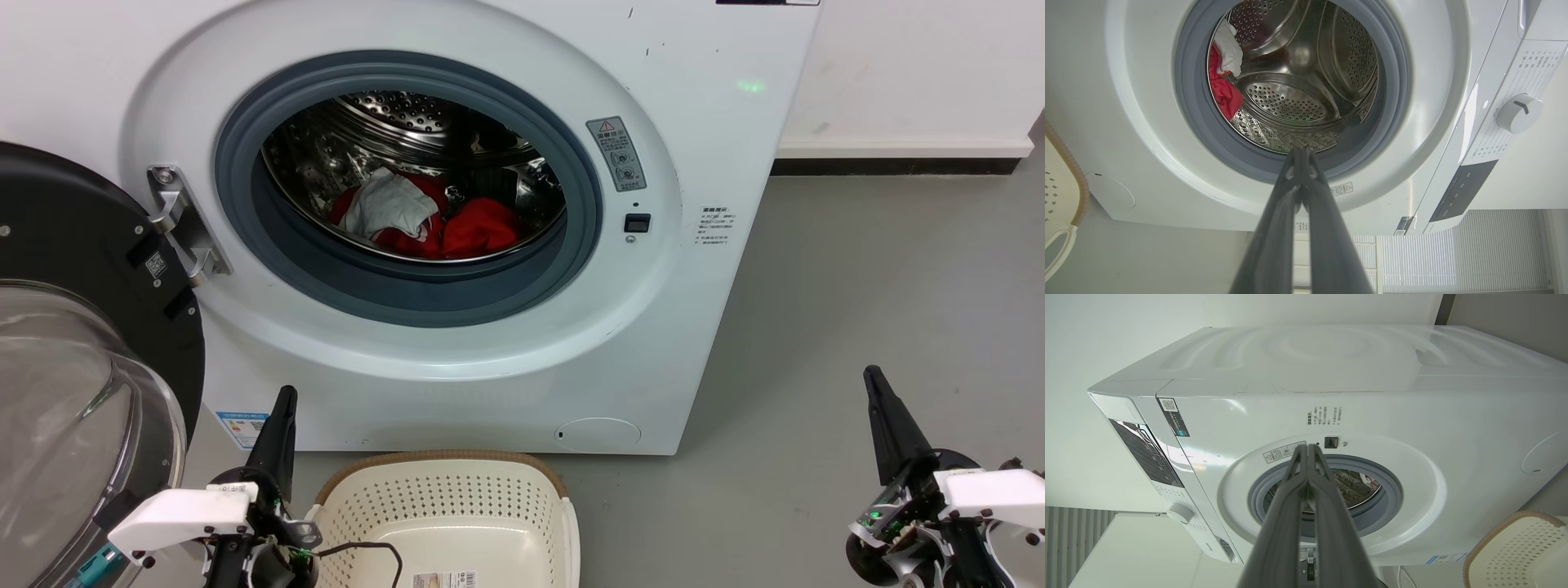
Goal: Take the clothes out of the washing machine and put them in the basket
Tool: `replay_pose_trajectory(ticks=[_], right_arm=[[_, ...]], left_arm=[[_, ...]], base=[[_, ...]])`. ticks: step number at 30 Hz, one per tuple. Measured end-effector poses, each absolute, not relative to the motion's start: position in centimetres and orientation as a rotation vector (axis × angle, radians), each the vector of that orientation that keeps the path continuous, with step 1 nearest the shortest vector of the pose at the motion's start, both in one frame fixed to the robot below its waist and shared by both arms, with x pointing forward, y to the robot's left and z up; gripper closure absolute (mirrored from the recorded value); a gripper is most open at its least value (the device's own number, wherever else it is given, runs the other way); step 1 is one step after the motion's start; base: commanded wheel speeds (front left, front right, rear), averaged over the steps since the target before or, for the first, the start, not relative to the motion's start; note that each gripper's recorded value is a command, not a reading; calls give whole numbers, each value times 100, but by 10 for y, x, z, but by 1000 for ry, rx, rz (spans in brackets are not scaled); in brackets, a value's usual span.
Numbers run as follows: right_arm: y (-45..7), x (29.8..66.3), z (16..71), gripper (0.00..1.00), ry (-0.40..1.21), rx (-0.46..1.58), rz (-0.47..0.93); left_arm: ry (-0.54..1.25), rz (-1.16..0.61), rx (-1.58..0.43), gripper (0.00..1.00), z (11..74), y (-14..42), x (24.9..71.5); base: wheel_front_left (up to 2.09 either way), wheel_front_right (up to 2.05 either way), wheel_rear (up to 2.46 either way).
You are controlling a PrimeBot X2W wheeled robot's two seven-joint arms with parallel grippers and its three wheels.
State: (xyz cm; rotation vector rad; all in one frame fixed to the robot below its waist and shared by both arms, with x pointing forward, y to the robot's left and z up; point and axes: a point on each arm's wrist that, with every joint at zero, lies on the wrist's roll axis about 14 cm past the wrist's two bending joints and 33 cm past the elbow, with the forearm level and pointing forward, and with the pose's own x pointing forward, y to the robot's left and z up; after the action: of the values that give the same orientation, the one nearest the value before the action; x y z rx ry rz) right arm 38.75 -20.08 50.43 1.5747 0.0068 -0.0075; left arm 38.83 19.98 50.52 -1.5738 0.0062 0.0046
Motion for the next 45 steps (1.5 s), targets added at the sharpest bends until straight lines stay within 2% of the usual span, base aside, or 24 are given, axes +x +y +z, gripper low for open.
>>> replay_pose_trajectory(ticks=[35,36,45], right_arm=[[-201,387,504,100,7,1575,-8],[-201,387,503,0,10,1575,-11],[-203,373,476,0,57,1558,-89]], left_arm=[[6,5,-1574,100,505,200,388],[11,9,-1574,0,503,200,388],[51,78,-1556,0,480,201,375]], base=[[0,0,0],[0,0,0],[0,0,0]])
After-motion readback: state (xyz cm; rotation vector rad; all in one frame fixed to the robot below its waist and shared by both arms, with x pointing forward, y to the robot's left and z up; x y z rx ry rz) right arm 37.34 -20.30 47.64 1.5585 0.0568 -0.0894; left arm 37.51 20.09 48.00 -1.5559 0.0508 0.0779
